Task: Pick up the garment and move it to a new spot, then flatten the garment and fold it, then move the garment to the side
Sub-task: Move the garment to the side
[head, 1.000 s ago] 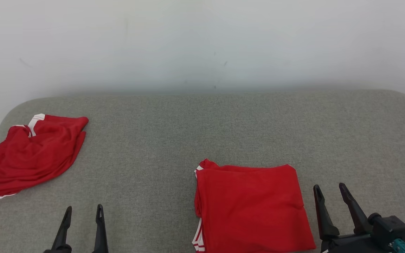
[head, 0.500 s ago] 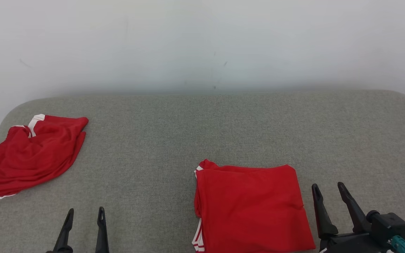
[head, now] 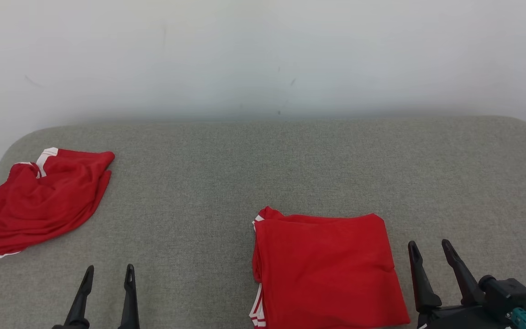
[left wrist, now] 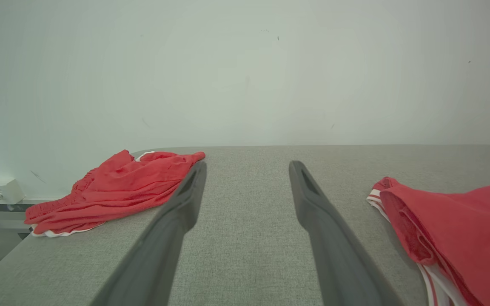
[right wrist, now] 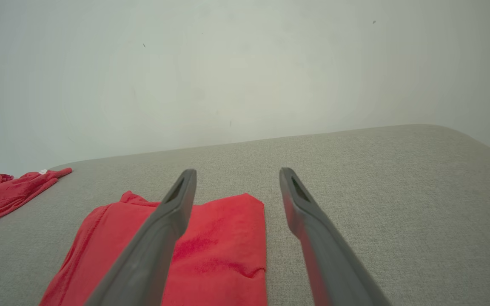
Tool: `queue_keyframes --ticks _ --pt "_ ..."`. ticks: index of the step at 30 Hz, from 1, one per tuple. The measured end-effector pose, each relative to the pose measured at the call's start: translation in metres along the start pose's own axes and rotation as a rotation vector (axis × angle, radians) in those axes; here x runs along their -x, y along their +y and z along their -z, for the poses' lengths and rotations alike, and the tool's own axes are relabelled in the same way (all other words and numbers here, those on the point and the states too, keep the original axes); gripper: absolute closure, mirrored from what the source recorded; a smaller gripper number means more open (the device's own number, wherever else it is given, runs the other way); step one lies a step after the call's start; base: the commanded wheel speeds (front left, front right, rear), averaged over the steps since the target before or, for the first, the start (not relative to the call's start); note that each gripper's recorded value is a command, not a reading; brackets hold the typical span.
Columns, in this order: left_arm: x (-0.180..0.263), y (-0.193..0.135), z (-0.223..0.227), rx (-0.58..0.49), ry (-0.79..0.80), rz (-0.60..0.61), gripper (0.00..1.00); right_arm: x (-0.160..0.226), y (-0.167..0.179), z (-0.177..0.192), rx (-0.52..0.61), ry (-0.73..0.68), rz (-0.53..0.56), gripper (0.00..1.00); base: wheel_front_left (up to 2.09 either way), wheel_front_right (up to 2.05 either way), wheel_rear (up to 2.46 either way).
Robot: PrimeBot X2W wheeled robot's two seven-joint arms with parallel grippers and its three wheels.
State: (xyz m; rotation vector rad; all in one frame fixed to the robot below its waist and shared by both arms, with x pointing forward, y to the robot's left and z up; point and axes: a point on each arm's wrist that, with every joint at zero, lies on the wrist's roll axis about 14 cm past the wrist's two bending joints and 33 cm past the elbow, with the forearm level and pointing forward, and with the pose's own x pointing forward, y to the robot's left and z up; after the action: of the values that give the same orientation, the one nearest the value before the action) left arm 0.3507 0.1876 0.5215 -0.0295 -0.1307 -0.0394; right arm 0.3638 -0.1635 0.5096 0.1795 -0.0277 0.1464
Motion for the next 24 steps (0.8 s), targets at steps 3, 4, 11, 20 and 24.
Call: queue_keyframes --ticks 3,4,11,20,24 --pt "0.0 0.0 0.0 0.0 0.0 0.0 0.0 0.0 0.0 0.001 0.002 0.003 0.001 0.0 0.0 0.0 0.0" --pt "0.001 0.0 0.0 0.0 0.0 0.0 0.0 0.0 0.0 0.001 0.002 0.004 0.002 0.0 0.0 0.0 0.0" --pt "0.001 0.0 0.0 0.0 -0.001 0.001 0.0 0.001 -0.001 0.003 -0.002 0.013 0.007 0.0 0.0 0.0 0.0" --pt "0.003 0.002 0.0 0.0 0.001 -0.007 0.0 0.0 -0.005 0.015 0.0 0.055 0.016 0.0 0.0 0.0 0.0" --pt "0.003 0.003 0.0 0.0 0.001 -0.011 0.0 -0.006 -0.012 0.022 0.02 0.094 0.019 0.0 0.0 0.0 0.0"
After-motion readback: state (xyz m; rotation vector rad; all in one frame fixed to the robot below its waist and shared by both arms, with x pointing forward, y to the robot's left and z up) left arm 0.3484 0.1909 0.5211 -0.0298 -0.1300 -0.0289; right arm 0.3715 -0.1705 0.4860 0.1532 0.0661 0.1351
